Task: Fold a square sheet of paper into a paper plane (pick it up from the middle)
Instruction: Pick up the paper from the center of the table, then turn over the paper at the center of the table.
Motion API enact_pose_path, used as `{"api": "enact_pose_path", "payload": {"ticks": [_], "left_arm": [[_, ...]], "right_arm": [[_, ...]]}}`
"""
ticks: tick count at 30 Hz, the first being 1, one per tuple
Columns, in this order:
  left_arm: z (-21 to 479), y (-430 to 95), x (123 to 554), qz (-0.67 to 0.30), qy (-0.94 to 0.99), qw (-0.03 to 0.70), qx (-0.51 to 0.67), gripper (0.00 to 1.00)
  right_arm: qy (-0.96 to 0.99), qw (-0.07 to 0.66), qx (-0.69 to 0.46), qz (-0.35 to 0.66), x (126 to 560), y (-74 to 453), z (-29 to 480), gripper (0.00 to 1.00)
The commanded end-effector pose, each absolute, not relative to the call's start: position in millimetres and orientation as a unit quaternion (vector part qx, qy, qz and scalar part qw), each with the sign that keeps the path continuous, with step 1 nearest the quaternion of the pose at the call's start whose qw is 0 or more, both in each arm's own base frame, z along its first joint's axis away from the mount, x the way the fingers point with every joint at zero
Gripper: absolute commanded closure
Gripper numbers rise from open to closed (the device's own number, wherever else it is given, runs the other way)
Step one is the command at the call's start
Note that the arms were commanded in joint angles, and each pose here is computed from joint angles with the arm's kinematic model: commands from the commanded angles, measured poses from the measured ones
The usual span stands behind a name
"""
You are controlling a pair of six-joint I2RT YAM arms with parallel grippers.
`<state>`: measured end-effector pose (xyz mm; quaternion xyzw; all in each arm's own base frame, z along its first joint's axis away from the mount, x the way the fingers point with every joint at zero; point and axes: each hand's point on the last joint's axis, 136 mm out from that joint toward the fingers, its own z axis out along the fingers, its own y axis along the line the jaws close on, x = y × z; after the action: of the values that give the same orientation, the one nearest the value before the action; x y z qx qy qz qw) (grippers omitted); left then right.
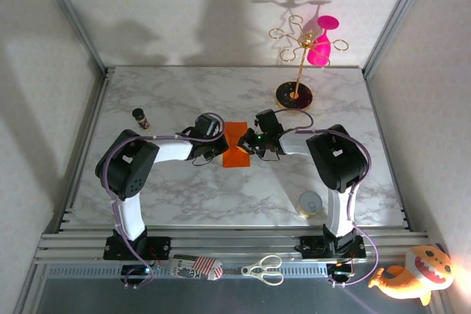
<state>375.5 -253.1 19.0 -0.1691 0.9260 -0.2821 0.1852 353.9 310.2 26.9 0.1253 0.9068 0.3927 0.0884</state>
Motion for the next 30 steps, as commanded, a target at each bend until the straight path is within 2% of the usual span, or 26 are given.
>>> {"api": "enact_pose_path", "payload": {"ticks": [1,7,11,13,18,20,21,30], "left_arm": [[40.2,-248.7,380.3,-0.294,0.921,0.184,-0.176,0.93],[100.0,-225.7,393.2,-0.36,0.88,0.238,-0.197,0.79],[136.5,-208.7,387.1,-0.409,0.845,0.277,-0.206,0.63],[153.9,-207.8,382.4,-0.439,0.827,0.29,-0.196,0.53],[201.5,-216.6,358.9,-0.53,0.769,0.326,-0.146,0.11],[213.7,-219.2,350.6,-0.555,0.753,0.33,-0.129,0.03],[215.8,-220.9,347.3,-0.562,0.75,0.327,-0.124,0.01],[222.2,-230.6,339.5,-0.588,0.735,0.321,-0.105,0.0]], "right_arm": [[0.899,0.124,0.11,0.404,360.9,310.4,42.5,0.98],[0.866,0.216,0.067,0.445,378.3,306.6,98.9,1.0],[0.839,0.27,0.024,0.472,380.9,306.2,144.8,1.0],[0.826,0.28,0.011,0.49,380.3,306.0,163.2,1.0],[0.784,0.277,-0.026,0.555,370.9,316.3,201.3,1.0],[0.77,0.268,-0.04,0.578,366.1,321.7,210.6,1.0],[0.762,0.264,-0.047,0.589,363.6,324.3,215.0,1.0],[0.724,0.223,-0.051,0.651,348.9,333.5,231.5,1.0]]}}
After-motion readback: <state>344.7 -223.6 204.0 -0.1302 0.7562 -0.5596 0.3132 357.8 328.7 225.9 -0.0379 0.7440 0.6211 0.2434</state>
